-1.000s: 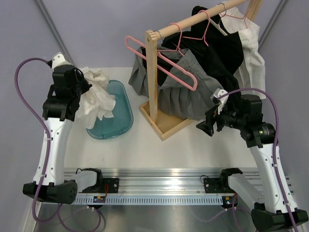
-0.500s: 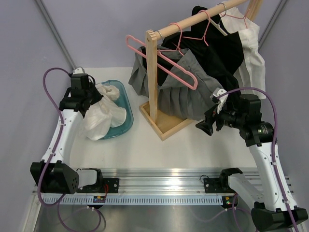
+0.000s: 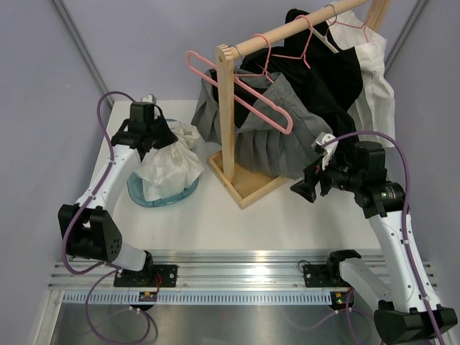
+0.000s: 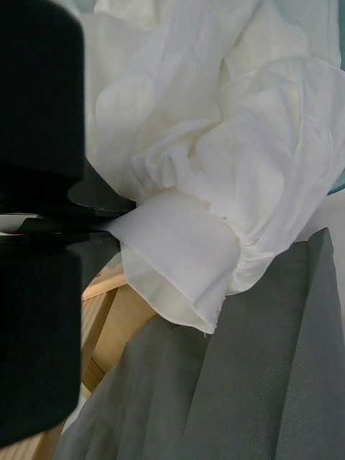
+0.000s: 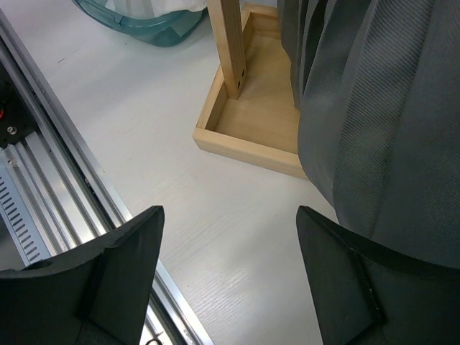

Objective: Remove the skirt from the hanger

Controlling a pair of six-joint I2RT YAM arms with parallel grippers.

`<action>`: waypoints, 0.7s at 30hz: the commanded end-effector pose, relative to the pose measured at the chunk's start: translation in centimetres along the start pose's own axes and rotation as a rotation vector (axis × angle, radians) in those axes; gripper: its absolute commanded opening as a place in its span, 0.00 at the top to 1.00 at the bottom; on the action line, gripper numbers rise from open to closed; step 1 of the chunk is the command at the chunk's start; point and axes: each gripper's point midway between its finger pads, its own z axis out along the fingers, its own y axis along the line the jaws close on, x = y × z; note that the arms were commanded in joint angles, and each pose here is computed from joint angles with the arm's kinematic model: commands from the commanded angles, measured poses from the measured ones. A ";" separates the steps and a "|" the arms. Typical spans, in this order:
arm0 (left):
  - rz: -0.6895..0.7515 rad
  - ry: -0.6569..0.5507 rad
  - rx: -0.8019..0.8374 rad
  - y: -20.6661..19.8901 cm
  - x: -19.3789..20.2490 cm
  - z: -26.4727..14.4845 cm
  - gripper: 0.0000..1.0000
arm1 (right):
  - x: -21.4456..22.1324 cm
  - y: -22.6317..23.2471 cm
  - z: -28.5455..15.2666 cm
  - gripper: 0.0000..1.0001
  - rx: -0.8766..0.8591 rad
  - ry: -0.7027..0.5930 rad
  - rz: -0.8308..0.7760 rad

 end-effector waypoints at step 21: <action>0.014 0.019 -0.305 10.3 4.7 1.3 1.00 | -1.4 0.1 -0.3 0.18 -0.014 -0.021 -0.024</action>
